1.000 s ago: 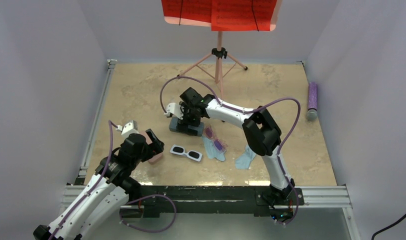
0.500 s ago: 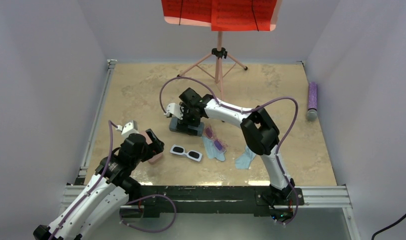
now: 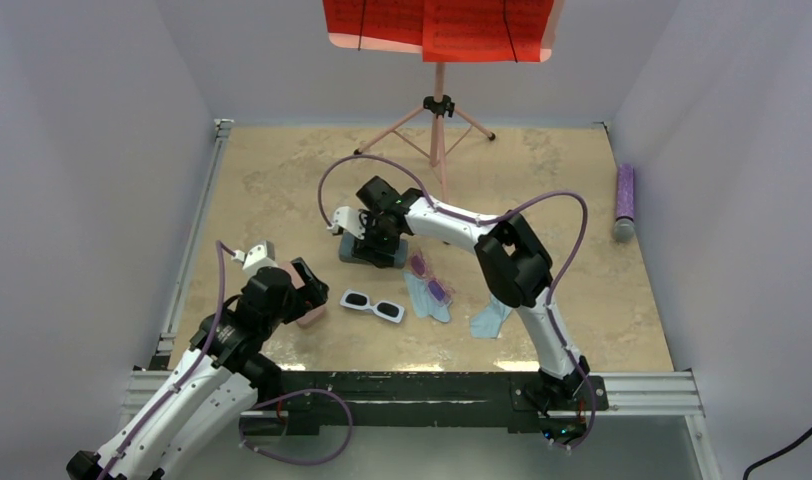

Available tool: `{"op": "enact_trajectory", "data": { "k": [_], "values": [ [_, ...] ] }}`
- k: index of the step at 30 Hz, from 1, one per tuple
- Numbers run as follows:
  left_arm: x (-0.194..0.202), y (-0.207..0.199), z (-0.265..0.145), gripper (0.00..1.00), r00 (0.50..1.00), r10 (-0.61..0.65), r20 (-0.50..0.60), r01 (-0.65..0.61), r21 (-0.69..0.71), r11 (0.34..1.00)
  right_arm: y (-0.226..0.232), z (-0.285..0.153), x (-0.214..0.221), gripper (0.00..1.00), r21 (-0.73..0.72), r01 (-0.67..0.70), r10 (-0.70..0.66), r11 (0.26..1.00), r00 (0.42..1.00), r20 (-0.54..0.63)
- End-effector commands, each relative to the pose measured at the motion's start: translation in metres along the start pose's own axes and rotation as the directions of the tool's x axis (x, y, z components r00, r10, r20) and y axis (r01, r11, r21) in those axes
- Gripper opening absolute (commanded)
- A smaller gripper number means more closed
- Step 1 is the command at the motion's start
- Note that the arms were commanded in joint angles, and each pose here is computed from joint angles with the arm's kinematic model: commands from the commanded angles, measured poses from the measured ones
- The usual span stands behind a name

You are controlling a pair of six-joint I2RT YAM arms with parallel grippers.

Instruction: Organize the sunglasses

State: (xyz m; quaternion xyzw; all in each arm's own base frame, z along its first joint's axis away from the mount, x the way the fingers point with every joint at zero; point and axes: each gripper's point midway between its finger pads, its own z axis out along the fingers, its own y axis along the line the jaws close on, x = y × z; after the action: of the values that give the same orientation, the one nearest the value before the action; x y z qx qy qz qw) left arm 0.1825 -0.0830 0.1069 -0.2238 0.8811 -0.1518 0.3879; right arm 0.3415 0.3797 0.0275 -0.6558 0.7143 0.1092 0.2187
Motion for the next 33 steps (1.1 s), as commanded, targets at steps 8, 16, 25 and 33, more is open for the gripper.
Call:
{"op": "enact_trajectory", "data": {
  "k": [8,16,25,33],
  "values": [
    [-0.027,-0.072,-0.028,1.0,0.995,0.025,0.095,-0.059,0.373,0.926,0.01,-0.138,-0.081,0.23,-0.031,-0.363,0.344,0.931,0.847,0.406],
    [-0.035,-0.14,-0.086,1.0,0.986,0.065,0.154,-0.158,0.724,0.672,0.088,-0.215,-0.073,0.19,-0.459,-0.546,0.713,0.701,0.538,0.45],
    [-0.034,-0.206,-0.135,1.0,0.991,0.064,0.118,-0.131,0.951,0.28,0.14,-0.268,-0.058,0.15,-0.698,-0.384,0.793,0.605,0.371,0.483],
    [-0.024,-0.227,-0.134,1.0,0.993,0.118,0.017,-0.038,0.984,0.175,0.134,-0.291,-0.054,0.14,-0.715,-0.376,0.806,0.589,0.224,0.547]
  ]
}}
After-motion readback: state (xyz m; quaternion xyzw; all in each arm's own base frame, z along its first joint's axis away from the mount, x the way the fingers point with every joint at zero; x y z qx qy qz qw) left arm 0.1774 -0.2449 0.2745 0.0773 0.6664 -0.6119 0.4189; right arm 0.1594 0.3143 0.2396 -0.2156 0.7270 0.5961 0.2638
